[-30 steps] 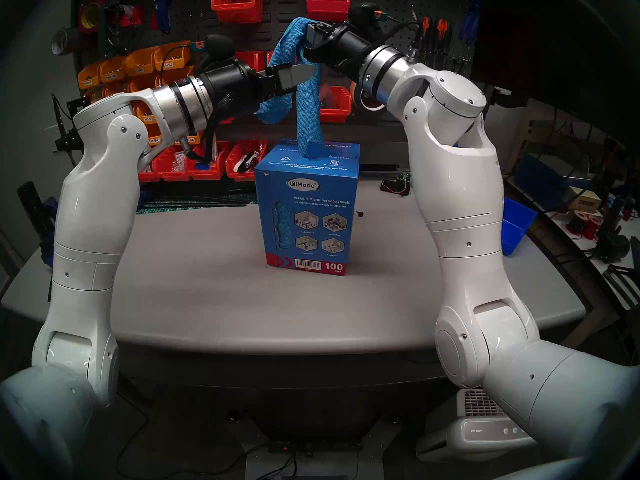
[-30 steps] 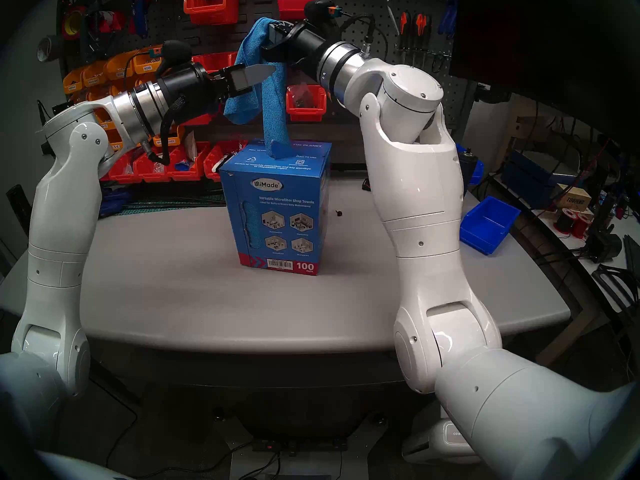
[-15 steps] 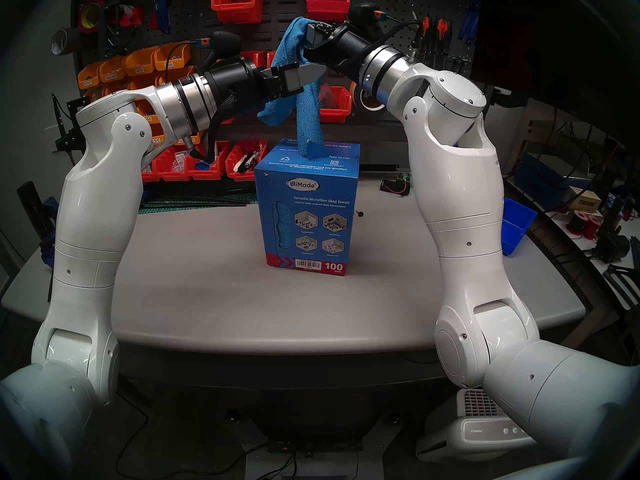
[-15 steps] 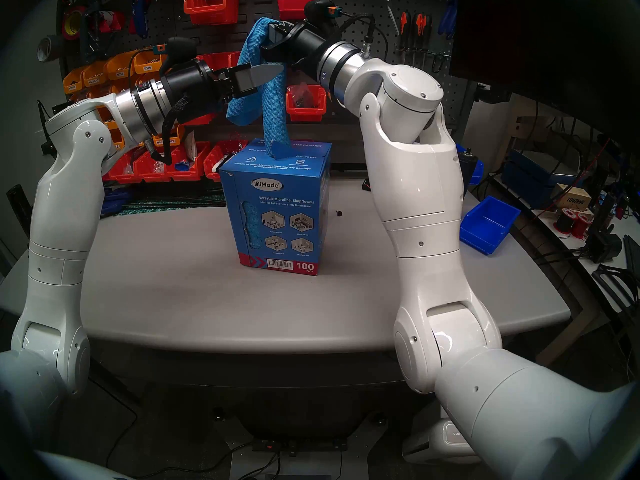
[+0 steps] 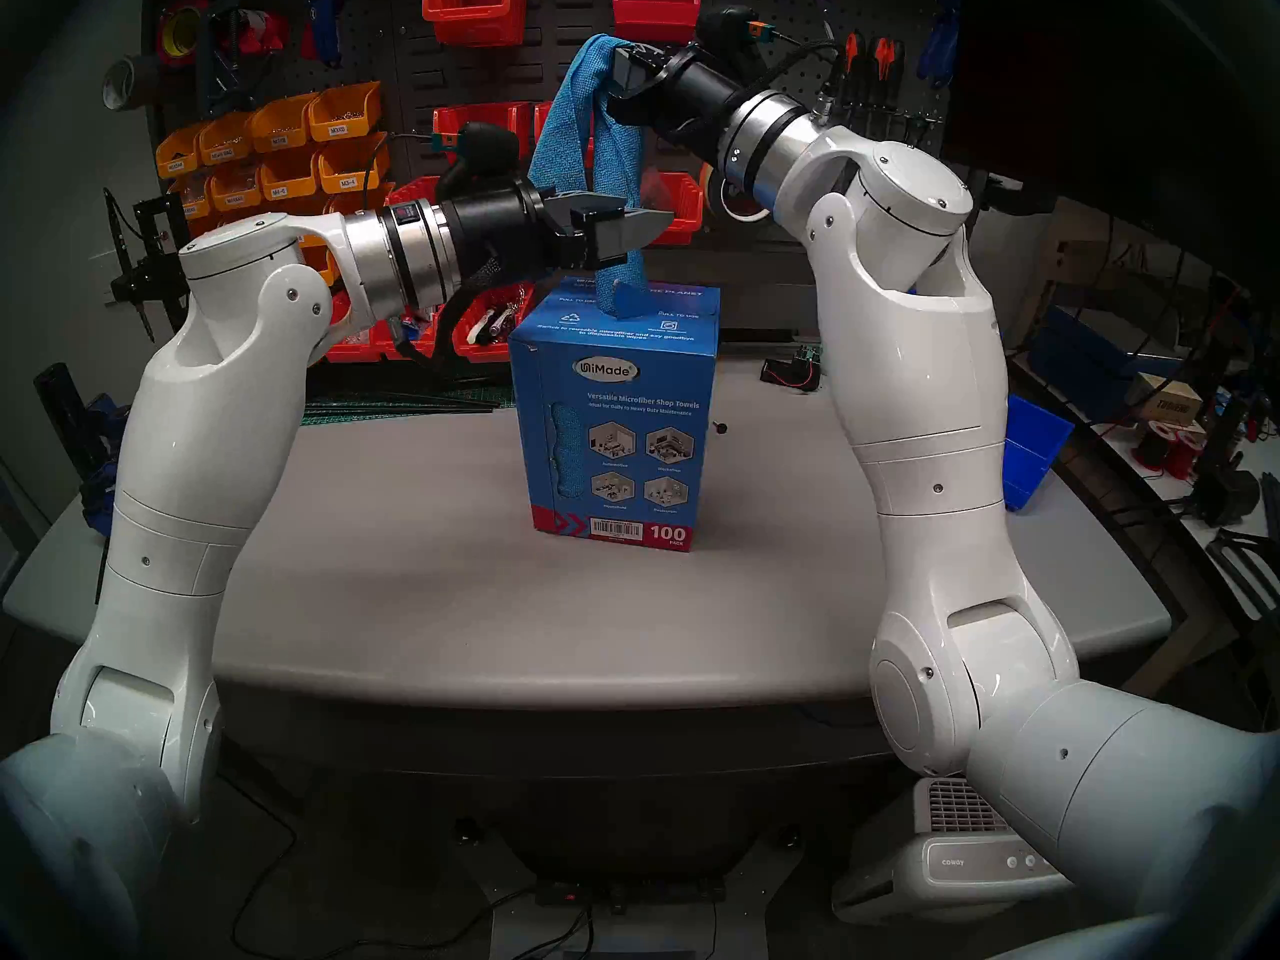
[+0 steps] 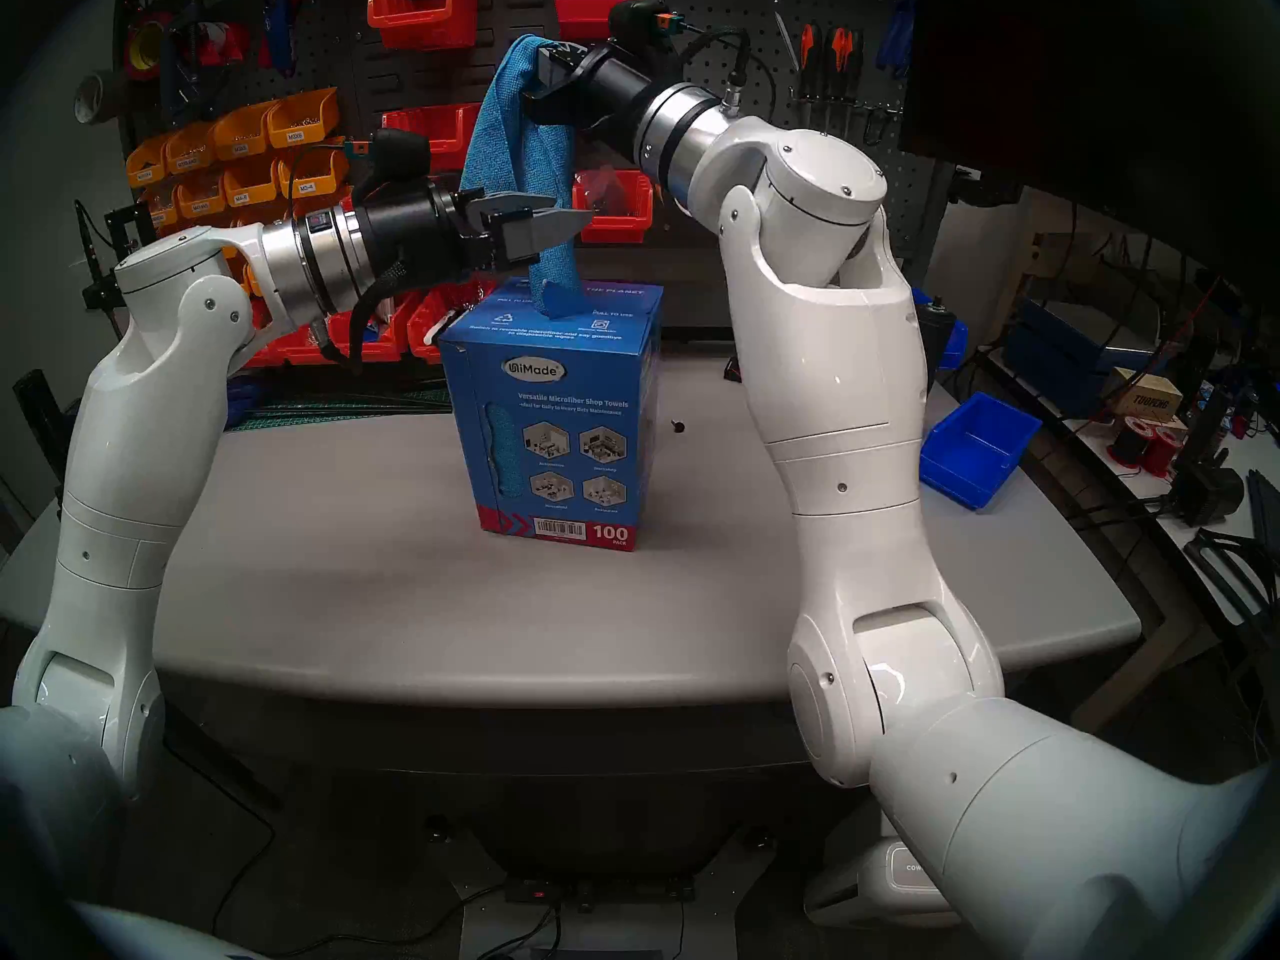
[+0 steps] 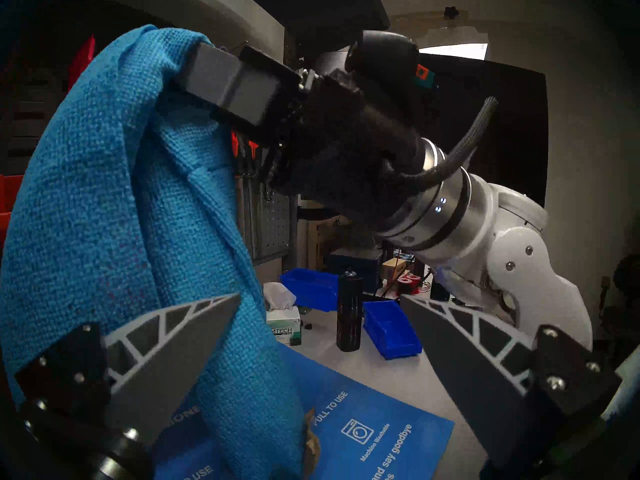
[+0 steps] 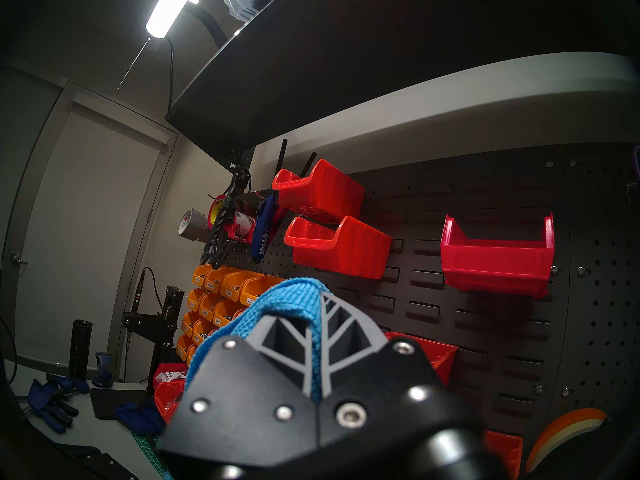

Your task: Take out a shop towel

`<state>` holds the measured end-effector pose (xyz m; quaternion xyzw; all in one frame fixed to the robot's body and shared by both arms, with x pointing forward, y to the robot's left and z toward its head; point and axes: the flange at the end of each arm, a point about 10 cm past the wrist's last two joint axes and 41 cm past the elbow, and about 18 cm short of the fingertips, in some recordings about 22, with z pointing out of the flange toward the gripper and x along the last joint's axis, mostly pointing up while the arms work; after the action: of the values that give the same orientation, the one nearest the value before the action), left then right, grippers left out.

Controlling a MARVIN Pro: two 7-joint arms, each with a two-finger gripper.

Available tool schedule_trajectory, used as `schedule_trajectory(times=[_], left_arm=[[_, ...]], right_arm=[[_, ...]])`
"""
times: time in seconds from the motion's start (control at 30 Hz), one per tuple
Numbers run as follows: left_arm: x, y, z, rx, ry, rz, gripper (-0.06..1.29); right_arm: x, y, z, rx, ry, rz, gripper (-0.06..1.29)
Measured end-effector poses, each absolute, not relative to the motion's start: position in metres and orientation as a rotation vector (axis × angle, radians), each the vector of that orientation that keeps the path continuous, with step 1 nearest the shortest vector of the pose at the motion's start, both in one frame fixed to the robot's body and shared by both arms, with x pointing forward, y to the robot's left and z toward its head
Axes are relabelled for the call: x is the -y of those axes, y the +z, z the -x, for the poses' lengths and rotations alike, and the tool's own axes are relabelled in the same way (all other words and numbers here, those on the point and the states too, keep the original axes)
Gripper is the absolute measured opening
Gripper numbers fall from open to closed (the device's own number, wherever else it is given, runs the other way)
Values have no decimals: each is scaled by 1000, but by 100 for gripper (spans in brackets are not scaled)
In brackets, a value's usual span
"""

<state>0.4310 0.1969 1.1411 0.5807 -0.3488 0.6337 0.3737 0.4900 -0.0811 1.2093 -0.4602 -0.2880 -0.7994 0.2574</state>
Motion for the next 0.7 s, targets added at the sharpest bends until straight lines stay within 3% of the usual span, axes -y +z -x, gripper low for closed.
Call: schedule_trajectory(times=[0.7], left_arm=[[-214, 1131, -451, 878, 1680, -1527, 126]], right_arm=[[81, 1208, -490, 781, -2166, 1251, -4]])
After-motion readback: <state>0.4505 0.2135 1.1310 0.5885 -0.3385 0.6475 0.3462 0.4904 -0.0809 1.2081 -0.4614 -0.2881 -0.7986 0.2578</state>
